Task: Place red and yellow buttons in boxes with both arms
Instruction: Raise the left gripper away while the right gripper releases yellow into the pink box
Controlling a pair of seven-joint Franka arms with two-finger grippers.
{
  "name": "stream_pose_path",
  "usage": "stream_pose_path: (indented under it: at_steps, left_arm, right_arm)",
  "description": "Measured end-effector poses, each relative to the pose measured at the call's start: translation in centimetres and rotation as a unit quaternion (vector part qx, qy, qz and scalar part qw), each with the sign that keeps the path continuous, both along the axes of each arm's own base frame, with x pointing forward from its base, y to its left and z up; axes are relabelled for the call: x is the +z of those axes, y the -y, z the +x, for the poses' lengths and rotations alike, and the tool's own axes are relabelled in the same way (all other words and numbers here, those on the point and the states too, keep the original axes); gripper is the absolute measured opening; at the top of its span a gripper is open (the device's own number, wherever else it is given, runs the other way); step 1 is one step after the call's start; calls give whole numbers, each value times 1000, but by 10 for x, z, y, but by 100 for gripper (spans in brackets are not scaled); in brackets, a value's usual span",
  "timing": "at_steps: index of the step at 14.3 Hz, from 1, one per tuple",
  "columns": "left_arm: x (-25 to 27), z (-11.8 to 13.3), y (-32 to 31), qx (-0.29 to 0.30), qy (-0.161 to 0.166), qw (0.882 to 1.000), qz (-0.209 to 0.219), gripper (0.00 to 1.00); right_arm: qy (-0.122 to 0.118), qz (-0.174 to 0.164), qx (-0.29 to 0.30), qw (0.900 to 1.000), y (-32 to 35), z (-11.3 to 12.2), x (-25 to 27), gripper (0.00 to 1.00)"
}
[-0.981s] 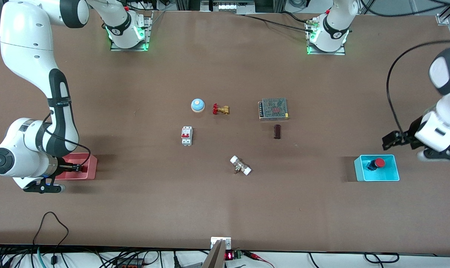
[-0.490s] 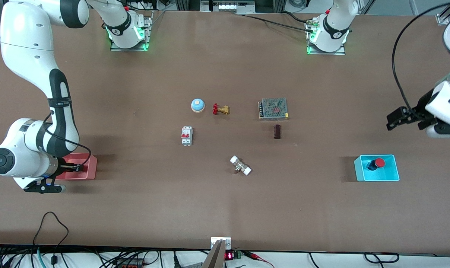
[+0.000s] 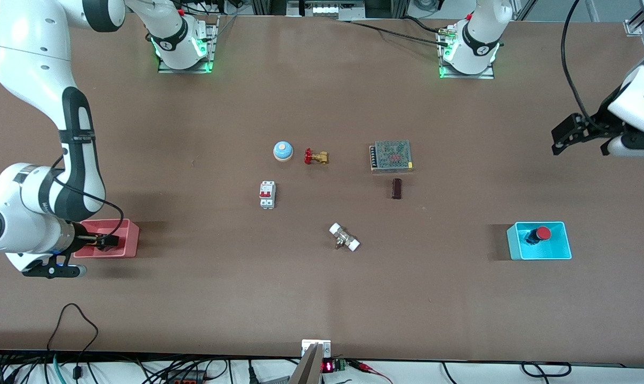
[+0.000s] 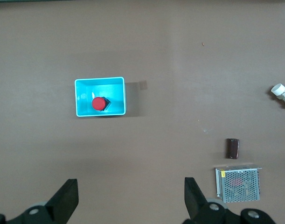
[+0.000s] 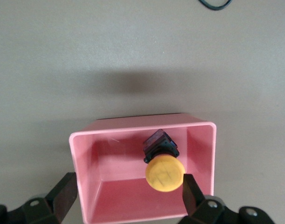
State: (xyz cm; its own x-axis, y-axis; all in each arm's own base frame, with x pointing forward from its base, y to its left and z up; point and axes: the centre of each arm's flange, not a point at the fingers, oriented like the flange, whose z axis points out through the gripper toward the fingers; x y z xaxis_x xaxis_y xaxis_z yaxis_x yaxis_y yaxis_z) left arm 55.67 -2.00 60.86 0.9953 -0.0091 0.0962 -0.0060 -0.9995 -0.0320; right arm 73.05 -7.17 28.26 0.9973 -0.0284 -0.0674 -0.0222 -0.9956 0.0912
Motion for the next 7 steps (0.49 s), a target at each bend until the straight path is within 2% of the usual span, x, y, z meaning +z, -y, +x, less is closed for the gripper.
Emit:
stream_pose_path:
  at_steps: [3, 5, 7]
  left_arm:
    - [10, -10, -9, 10, 5, 1000, -12, 100]
    - [12, -14, -16, 16, 6, 1000, -17, 100]
    - [11, -16, -22, 18, 4, 1000, -18, 100]
  right_arm:
    - [3, 9, -1, 1000, -4, -2, 34, 100]
    - [12, 21, 2, 1000, -12, -7, 80, 100]
    - [9, 37, 4, 999, -20, -22, 140, 100]
